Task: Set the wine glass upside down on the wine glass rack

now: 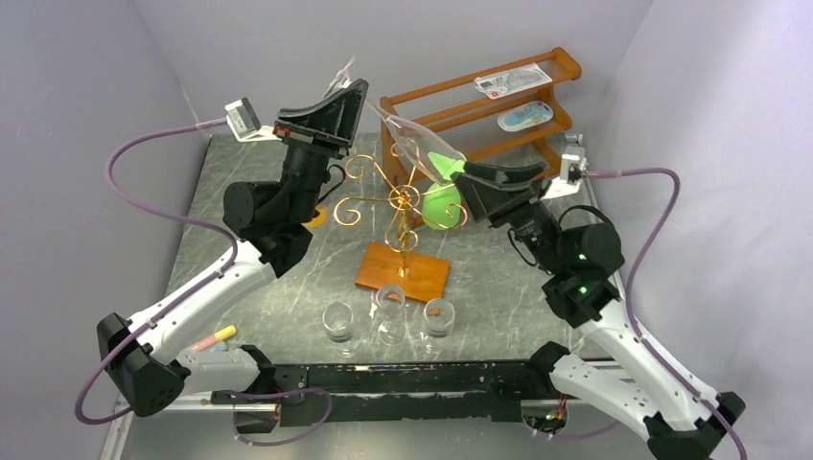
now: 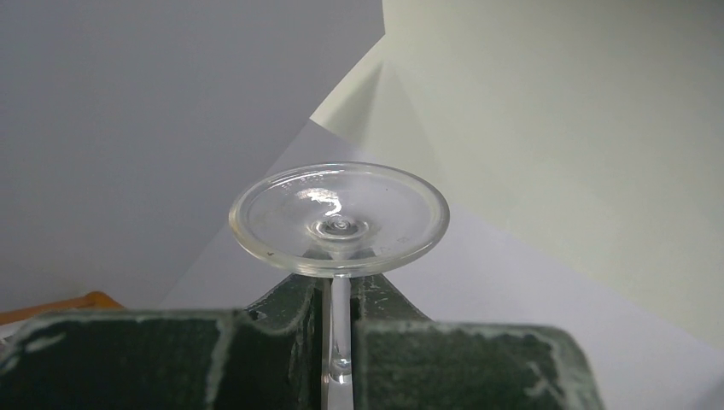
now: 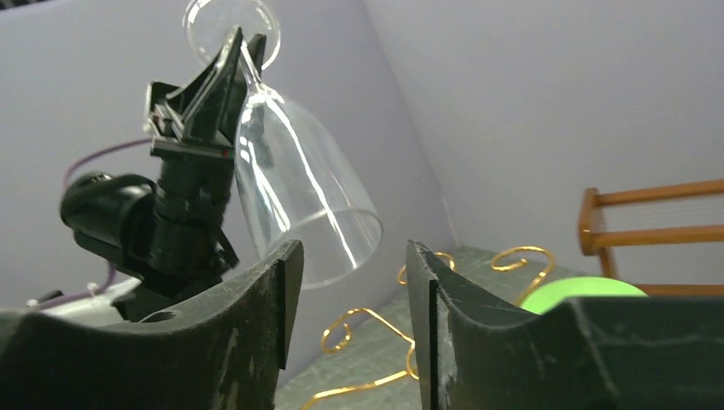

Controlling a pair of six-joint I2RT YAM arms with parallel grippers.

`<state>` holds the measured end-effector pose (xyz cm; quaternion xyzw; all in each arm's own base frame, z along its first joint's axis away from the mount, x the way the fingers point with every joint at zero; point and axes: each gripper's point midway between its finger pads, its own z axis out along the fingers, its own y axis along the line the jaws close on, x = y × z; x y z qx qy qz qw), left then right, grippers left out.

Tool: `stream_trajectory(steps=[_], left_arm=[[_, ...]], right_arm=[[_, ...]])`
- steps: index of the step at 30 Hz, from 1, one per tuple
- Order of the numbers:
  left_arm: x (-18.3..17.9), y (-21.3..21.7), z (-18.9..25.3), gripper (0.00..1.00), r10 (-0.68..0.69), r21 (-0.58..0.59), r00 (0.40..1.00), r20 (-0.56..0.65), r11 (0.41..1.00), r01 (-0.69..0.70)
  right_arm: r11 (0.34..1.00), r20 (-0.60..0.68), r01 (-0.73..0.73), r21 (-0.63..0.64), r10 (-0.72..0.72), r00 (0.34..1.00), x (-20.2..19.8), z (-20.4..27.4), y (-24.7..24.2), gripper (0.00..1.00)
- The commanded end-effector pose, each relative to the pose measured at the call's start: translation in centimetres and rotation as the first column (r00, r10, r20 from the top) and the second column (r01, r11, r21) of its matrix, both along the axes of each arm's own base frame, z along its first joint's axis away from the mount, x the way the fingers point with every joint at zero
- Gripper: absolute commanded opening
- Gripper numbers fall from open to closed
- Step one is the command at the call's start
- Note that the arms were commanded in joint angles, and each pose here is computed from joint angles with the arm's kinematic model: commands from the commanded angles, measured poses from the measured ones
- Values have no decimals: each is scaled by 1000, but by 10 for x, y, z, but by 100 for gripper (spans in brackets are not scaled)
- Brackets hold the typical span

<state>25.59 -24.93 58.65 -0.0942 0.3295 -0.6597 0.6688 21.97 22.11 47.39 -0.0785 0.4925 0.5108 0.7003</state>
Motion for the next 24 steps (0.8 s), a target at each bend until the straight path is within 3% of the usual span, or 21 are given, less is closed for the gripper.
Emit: stream_trajectory(steps=[1,10,15,19,24], left_arm=[[-16,16,35,5,72,22,994,82,997,-74],[-29,-3,49,5,29,171,986,164,984,-57],[-56,-25,51,5,-108,321,962,249,947,23],[-94,-53,46,5,-323,474,861,392,874,112],[-111,-77,25,5,-514,569,769,381,786,242]], right_arm=[[985,-10,105,-135,-107,994,-4,-27,-19,54],[936,159,228,-268,-191,969,-35,-7,-55,67],[909,218,304,-284,-248,944,-46,25,-76,79],[934,233,214,-285,-149,961,-62,40,-65,83],[944,222,46,-326,30,974,-77,49,-38,83]])
